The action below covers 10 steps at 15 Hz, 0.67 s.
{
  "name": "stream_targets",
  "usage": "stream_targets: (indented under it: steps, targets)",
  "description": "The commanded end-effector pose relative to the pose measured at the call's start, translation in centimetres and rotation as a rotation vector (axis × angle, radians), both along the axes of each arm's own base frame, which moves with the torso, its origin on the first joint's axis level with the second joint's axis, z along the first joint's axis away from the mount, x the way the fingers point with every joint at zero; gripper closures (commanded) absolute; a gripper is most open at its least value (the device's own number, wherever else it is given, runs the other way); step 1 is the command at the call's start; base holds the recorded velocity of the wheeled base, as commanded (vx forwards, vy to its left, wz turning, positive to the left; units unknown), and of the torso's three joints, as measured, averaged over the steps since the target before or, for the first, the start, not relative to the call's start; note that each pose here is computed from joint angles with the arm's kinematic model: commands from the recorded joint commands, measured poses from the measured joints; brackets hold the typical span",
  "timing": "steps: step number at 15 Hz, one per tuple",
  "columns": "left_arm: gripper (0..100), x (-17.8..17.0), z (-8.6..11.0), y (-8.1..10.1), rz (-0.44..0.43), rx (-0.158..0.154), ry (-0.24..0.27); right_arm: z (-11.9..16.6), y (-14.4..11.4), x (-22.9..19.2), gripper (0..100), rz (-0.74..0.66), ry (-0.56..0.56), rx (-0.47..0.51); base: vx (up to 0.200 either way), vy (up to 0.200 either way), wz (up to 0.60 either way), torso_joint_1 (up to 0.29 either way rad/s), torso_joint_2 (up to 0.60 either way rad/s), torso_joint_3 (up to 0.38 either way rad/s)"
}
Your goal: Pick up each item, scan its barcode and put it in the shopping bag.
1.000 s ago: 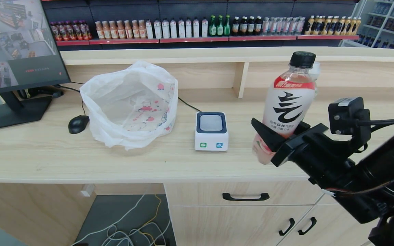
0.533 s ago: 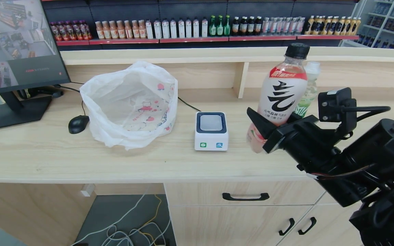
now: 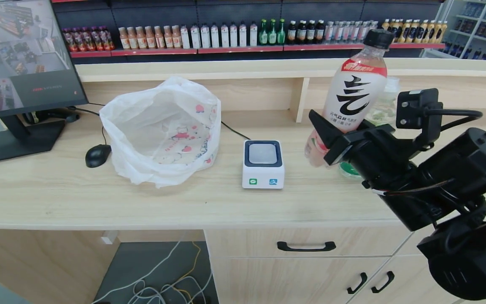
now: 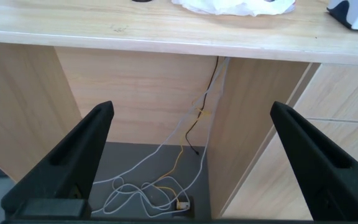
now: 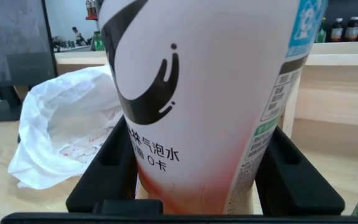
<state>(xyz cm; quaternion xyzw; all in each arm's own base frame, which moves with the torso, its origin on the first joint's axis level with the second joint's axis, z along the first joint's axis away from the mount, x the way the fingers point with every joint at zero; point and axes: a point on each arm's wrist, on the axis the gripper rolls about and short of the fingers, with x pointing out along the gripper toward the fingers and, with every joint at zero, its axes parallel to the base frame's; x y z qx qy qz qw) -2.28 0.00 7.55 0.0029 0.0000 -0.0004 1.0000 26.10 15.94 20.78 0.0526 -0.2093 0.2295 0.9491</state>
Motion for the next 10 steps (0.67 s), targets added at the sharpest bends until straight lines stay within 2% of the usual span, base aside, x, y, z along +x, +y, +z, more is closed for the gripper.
stream_targets:
  steps: [1,7,10]
  targets:
    - [0,0.00,-0.01,0.00,-0.001,-0.003,0.000,0.00,-0.06,0.06,100,0.000,0.003,0.001,0.000,0.200,0.00,0.017,0.01,0.002]
    - [0,0.00,-0.01,0.00,0.001,-0.004,0.000,0.26,-0.20,0.02,100,0.007,0.006,0.027,0.000,0.200,0.00,0.003,0.00,0.002]
    - [0,0.00,-0.01,0.00,-0.001,-0.001,0.000,0.43,-0.14,0.11,100,0.013,0.003,0.039,0.000,0.000,0.00,0.000,0.00,0.000]
